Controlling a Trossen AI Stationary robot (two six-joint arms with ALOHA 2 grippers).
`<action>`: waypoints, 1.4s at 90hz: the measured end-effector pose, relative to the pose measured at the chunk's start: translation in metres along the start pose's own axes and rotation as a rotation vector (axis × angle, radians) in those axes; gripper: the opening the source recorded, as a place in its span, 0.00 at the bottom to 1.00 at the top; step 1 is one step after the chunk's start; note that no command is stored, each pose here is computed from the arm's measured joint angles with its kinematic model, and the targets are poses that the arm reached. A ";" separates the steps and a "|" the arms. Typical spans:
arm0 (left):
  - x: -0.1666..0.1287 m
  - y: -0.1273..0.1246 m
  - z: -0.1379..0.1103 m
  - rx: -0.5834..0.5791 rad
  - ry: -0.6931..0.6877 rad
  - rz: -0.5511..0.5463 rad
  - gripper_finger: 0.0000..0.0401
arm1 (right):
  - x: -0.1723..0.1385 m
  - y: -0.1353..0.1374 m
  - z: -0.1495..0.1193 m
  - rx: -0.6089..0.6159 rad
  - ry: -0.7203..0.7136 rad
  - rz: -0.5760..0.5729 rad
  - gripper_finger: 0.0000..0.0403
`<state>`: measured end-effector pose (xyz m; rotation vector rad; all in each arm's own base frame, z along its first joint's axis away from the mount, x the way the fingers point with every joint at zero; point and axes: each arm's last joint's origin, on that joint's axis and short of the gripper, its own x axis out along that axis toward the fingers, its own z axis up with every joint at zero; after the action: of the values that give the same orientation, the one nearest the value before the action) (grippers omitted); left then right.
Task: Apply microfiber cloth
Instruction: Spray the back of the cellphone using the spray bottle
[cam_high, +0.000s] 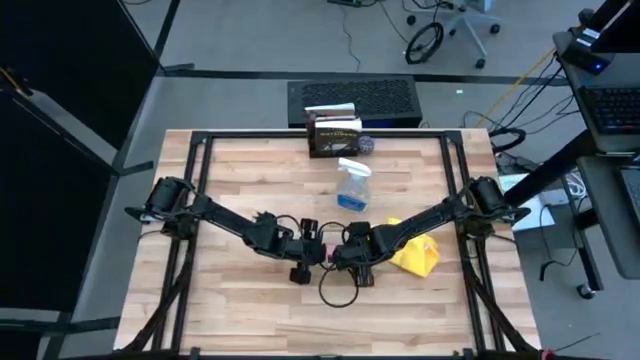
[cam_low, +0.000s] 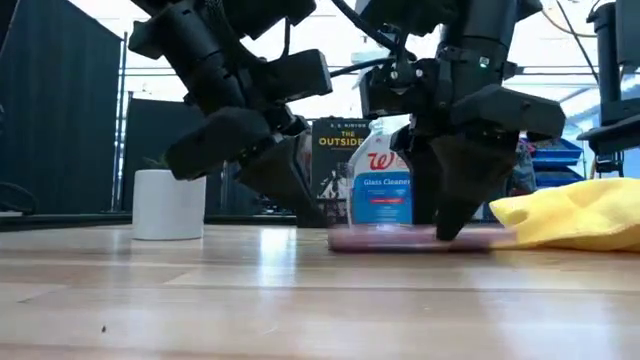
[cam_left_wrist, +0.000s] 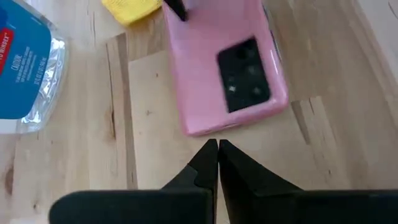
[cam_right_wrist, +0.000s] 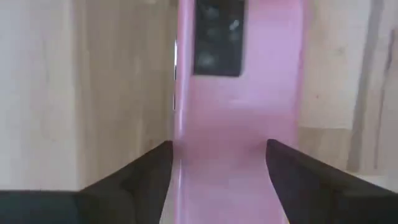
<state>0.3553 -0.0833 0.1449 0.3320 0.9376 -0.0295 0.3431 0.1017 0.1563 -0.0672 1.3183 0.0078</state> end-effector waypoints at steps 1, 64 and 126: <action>0.000 0.000 0.000 0.000 0.000 0.000 0.00 | 0.000 0.000 0.000 0.000 0.000 0.003 0.60; 0.000 0.001 0.002 -0.014 -0.013 0.001 0.00 | -0.085 -0.019 -0.031 0.077 -0.235 -0.112 0.59; -0.001 -0.003 0.006 -0.167 -0.055 -0.110 0.09 | -0.028 -0.013 -0.129 0.266 -0.494 0.167 0.59</action>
<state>0.3589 -0.0877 0.1482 0.1249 0.8967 -0.0604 0.2124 0.0828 0.1520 0.2578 0.8192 -0.0092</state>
